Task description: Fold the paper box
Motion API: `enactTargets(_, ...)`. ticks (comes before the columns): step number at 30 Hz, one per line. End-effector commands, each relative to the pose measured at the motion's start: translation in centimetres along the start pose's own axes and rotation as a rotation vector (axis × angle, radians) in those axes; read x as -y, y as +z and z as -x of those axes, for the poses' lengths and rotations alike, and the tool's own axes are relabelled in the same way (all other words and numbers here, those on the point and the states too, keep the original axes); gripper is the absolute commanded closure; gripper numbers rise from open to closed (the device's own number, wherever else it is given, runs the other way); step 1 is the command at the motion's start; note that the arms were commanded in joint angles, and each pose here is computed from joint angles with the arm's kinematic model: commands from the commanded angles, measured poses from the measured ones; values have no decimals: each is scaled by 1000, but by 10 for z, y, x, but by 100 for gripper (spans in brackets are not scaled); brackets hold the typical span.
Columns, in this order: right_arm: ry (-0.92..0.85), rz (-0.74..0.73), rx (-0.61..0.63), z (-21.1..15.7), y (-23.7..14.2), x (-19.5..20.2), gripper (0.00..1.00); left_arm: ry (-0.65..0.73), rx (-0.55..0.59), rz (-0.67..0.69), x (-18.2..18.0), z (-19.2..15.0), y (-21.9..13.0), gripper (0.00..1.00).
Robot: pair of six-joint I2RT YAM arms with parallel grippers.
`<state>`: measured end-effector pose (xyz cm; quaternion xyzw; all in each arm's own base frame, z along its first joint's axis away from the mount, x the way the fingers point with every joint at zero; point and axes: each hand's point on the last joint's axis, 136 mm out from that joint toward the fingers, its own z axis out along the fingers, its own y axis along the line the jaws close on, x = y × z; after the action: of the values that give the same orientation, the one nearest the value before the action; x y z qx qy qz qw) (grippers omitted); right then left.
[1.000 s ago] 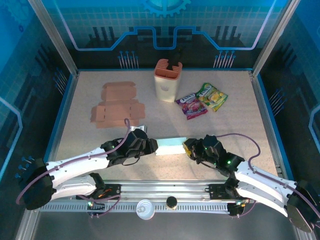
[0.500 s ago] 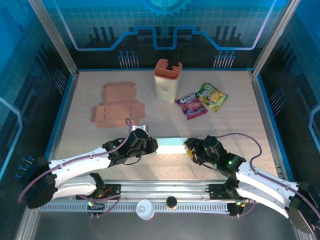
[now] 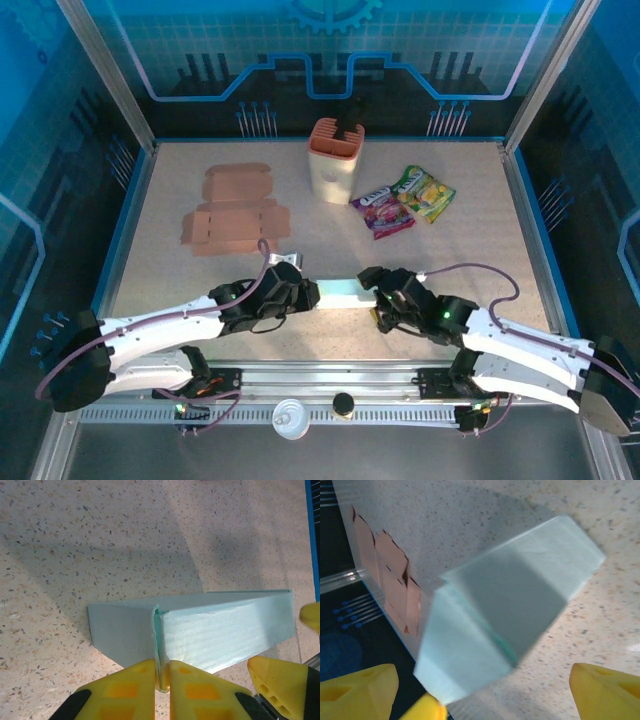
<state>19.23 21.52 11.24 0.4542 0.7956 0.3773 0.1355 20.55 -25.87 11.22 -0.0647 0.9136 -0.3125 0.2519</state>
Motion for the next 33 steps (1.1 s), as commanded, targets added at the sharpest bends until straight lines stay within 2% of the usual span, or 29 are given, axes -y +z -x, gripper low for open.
enactTargets(1,69,13,47,8,5,-16,10,47,-18,52,-7,-6,1,87)
enactTargets(9,100,7,-17,11,33,-16,13,83,-15,29,7,-13,7,88)
enactTargets(13,60,20,-22,15,33,-11,26,117,-16,24,17,-18,11,88)
enactTargets(18,2,20,4,29,27,7,35,148,-11,18,28,-25,19,83)
enactTargets(20,-13,27,0,34,26,12,31,149,-17,20,29,-27,23,80)
enactTargets(23,-86,-6,-28,37,19,19,14,139,-29,15,32,-29,25,74)
enactTargets(25,-147,-82,-22,40,9,32,7,117,-26,4,33,-29,24,70)
enactTargets(29,-220,-133,6,49,-7,49,6,51,-5,-7,29,-27,20,64)
enactTargets(33,-318,-119,51,59,-20,51,12,-54,-30,-3,24,-33,28,60)
